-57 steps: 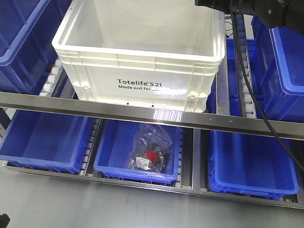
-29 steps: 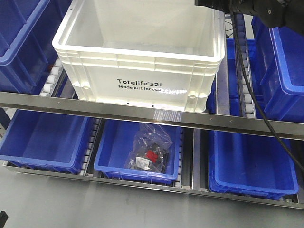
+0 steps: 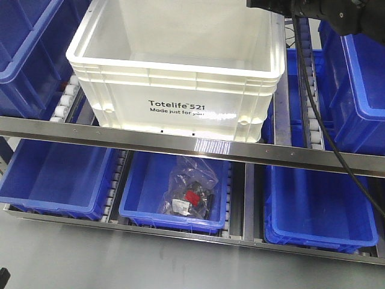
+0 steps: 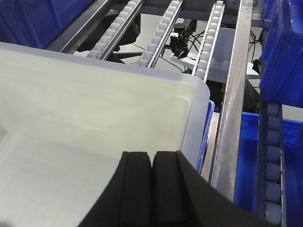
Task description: Place moving items into box and shelve
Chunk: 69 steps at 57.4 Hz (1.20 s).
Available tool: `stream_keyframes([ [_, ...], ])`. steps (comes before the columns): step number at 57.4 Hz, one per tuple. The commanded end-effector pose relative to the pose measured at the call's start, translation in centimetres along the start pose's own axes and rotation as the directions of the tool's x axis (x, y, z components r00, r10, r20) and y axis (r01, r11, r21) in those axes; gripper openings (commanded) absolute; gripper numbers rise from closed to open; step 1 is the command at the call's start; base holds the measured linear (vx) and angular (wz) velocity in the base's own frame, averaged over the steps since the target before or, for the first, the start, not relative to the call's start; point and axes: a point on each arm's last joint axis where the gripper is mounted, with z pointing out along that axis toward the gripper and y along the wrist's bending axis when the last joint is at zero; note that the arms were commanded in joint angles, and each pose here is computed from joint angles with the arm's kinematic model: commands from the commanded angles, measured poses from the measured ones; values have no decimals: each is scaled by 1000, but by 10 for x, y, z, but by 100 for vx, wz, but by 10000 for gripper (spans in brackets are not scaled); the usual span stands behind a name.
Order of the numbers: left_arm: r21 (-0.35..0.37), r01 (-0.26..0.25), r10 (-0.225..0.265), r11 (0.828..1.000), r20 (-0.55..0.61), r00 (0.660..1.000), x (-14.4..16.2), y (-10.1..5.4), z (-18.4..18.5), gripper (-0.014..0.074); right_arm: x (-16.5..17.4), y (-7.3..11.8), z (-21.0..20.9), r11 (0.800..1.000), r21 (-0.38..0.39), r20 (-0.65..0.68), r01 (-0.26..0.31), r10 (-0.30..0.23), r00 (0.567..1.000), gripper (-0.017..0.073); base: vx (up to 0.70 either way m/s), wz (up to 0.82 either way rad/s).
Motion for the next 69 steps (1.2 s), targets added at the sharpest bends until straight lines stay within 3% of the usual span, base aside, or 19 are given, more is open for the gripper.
stream_keyframes([
  [1, -15, 8, -7, 1000, 103, 995, -11, 1, -2, -6, -38, 1, -27, 1000, -19, 166, 15, -11, 986, -8, 0, 0],
  [19, -15, 8, -7, 1000, 103, 995, -11, 1, -2, -6, -38, 0, -32, 1000, -7, 137, 16, -14, 990, -8, 0, 0],
  [31, -15, 8, -7, 1000, 103, 995, -11, 1, -2, -6, -30, 4, -79, 999, -43, 200, 26, -17, 980, -8, 0, 0],
  [42, -15, 8, -7, 1000, 103, 995, -11, 1, -2, -6, 7, 5, -152, 990, -121, 411, 75, -19, 911, -8, 0, 0],
  [49, -15, 8, -7, 1000, 103, 995, -11, 1, -2, -6, 61, 2, -203, 978, -106, 474, 180, -110, 874, -8, 0, 0],
  [53, -15, 8, -7, 1000, 103, 995, -11, 1, -2, -6, 91, -3, -226, 975, -78, 482, 208, -146, 864, -8, 0, 0],
  [62, -15, 8, -7, 1000, 103, 995, -11, 1, -2, -6, 164, -17, -272, 993, -40, 481, 110, -77, 873, -8, 0, 0],
  [69, -15, 8, -7, 1000, 103, 995, -11, 1, -2, -6, 224, -25, -295, 1000, -15, 512, -21, 25, 859, -8, 0, 0],
])
